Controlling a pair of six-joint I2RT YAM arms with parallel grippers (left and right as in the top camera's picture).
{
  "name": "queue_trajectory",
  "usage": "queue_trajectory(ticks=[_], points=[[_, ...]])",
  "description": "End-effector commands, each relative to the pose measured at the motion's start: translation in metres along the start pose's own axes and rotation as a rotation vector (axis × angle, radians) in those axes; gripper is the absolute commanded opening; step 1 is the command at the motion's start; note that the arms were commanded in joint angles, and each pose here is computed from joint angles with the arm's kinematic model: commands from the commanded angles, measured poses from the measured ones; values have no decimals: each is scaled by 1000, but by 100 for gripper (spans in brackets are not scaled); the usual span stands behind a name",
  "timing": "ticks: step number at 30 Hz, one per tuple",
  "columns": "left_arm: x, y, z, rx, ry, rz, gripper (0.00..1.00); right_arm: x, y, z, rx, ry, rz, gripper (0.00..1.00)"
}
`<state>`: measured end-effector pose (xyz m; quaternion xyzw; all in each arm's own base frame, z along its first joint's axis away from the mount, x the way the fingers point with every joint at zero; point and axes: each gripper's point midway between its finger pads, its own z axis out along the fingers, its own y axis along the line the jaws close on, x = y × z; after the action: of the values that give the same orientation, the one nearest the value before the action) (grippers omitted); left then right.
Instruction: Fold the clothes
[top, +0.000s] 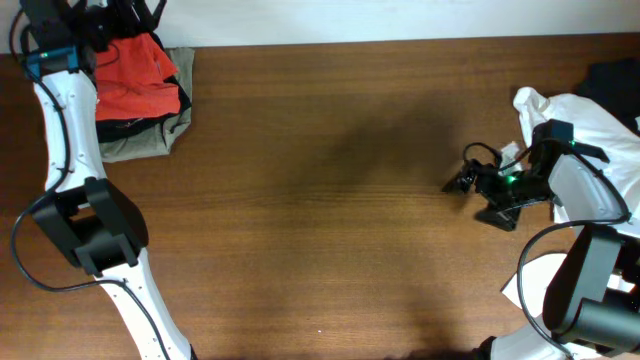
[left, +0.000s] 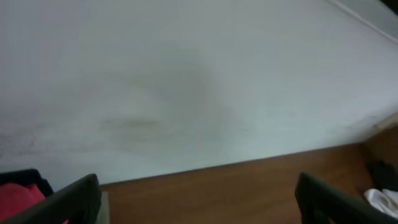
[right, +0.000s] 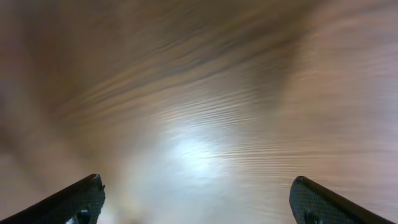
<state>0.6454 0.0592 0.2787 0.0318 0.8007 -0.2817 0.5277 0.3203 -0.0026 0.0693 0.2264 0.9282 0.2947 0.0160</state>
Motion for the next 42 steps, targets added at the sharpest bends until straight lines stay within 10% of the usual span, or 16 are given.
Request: queue_trajectory(ticks=[1,10,20,42], points=[[-3,-7,-3,32,0,0,99,6,64,-43,-246,-91,-172,99],[-3,-7,-3,32,0,0,99,138,159,-208,-309,-705,-698,99],[-3,-7,-3,32,0,0,99,224,137,-245,-141,-1055,-836,99],[-3,-7,-3,32,0,0,99,119,93,-134,-201,-1488,-974,99]])
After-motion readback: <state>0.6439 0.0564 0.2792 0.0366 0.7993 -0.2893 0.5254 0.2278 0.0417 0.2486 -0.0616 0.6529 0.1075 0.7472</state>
